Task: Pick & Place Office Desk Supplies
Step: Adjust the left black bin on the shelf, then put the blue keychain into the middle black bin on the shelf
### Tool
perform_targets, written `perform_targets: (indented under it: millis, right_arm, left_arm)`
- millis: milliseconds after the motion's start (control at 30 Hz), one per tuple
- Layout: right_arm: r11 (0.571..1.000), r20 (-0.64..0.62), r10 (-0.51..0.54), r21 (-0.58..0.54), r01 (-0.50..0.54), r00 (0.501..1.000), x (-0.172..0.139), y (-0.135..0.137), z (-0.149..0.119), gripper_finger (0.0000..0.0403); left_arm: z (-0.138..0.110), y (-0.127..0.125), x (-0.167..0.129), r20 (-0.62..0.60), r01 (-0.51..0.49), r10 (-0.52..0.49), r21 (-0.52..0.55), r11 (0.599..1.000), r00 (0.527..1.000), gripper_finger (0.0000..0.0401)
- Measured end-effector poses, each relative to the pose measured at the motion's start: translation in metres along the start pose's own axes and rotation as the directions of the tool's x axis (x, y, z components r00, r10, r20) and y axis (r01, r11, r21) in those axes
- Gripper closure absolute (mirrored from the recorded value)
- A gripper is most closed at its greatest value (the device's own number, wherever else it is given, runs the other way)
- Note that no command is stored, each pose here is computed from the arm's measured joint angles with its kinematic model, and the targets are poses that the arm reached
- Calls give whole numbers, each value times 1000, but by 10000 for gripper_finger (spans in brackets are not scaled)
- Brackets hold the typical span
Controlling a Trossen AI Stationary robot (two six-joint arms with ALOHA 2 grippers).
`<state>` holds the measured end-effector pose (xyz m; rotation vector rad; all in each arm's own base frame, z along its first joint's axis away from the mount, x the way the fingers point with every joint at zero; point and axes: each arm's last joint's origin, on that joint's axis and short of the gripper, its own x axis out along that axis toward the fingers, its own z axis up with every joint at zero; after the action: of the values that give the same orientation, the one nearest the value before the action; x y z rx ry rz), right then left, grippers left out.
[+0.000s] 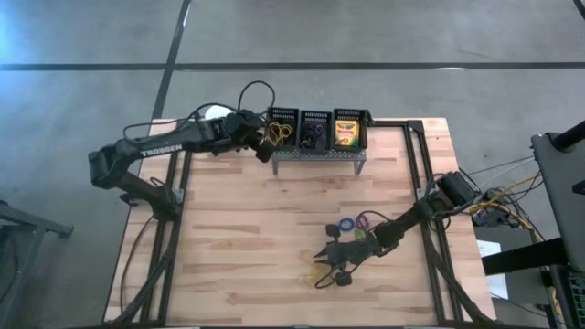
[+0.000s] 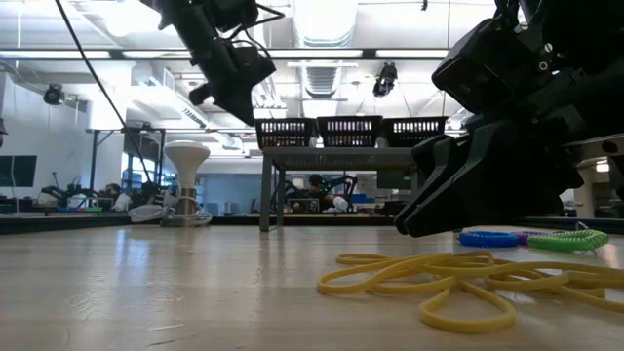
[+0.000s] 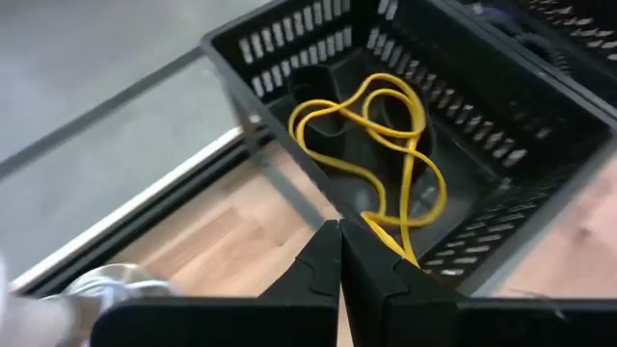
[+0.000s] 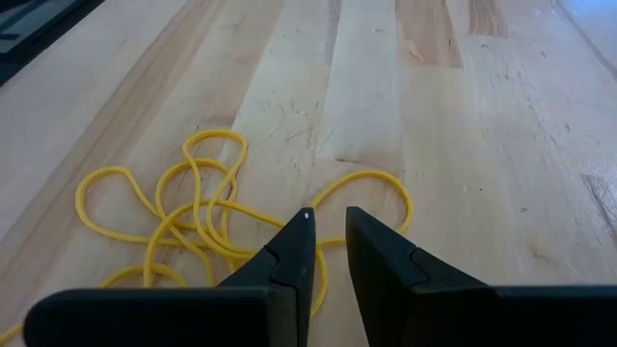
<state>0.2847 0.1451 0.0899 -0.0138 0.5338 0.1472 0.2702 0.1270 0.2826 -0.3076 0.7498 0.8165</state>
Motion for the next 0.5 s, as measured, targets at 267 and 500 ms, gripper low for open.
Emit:
perform_targets:
  millis: [267,500]
  right_arm:
    - [1000,-1,-1,0,1,1000,0,0,0,346]
    - [1000,0,-1,1,1,1000,0,0,0,346]
  left_arm:
    - [1,-3,0,-1,56,-56,-10,998,998,395]
    - [-2,-2,-8,-21,75,-75,-2,997,997,395]
